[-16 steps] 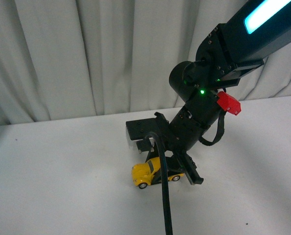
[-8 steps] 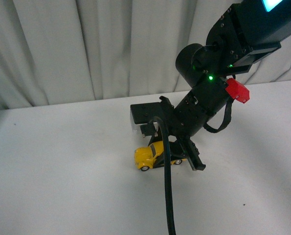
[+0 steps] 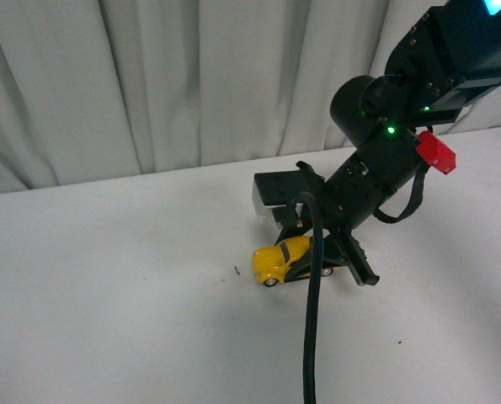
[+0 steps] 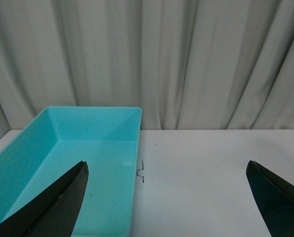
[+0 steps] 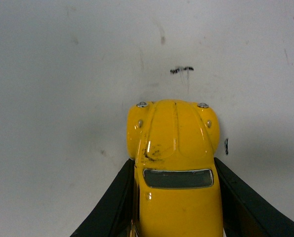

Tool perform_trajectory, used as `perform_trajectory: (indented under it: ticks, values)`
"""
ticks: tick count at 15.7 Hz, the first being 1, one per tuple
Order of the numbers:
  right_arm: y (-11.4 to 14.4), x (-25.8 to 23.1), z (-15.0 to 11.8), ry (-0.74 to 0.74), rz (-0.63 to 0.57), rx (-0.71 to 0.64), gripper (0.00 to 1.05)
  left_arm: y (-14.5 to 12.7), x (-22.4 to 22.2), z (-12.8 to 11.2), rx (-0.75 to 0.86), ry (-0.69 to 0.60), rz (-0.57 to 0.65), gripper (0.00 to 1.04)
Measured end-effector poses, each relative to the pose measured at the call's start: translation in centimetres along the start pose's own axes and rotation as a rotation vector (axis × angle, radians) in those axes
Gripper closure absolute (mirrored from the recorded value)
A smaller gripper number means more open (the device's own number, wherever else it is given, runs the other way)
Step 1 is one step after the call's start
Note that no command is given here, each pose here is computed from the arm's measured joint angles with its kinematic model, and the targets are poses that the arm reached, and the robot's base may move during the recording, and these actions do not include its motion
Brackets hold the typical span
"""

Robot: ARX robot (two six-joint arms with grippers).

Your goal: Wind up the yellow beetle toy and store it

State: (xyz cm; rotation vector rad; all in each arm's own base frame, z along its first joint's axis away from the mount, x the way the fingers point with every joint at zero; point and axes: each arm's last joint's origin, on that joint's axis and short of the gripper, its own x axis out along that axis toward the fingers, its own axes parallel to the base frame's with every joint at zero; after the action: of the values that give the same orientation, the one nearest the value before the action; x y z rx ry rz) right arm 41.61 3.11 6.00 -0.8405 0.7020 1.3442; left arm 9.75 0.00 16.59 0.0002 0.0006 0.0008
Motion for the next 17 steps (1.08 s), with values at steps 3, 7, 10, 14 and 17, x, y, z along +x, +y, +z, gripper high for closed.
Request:
perform_trajectory:
  ticks: [3, 7, 10, 14, 17]
  values:
    - [1.1, -1.3, -2.2, -0.002, -0.005, 0.02, 0.64, 0.0, 0.0, 0.0, 0.0, 0.0, 0.0, 0.07]
    - [3.4, -3.3, -5.1, 0.001, -0.01, 0.06, 0.64, 0.0, 0.0, 0.0, 0.0, 0.0, 0.0, 0.07]
    - [5.0, -4.7, -6.9, 0.009, -0.011, 0.074, 0.64, 0.0, 0.0, 0.0, 0.0, 0.0, 0.0, 0.07]
    - [5.5, -5.4, -7.7, 0.014, -0.006, 0.064, 0.64, 0.0, 0.0, 0.0, 0.0, 0.0, 0.0, 0.07]
    - [6.0, -5.3, -8.6, 0.042, 0.04, 0.105, 0.24, 0.0, 0.0, 0.0, 0.0, 0.0, 0.0, 0.07]
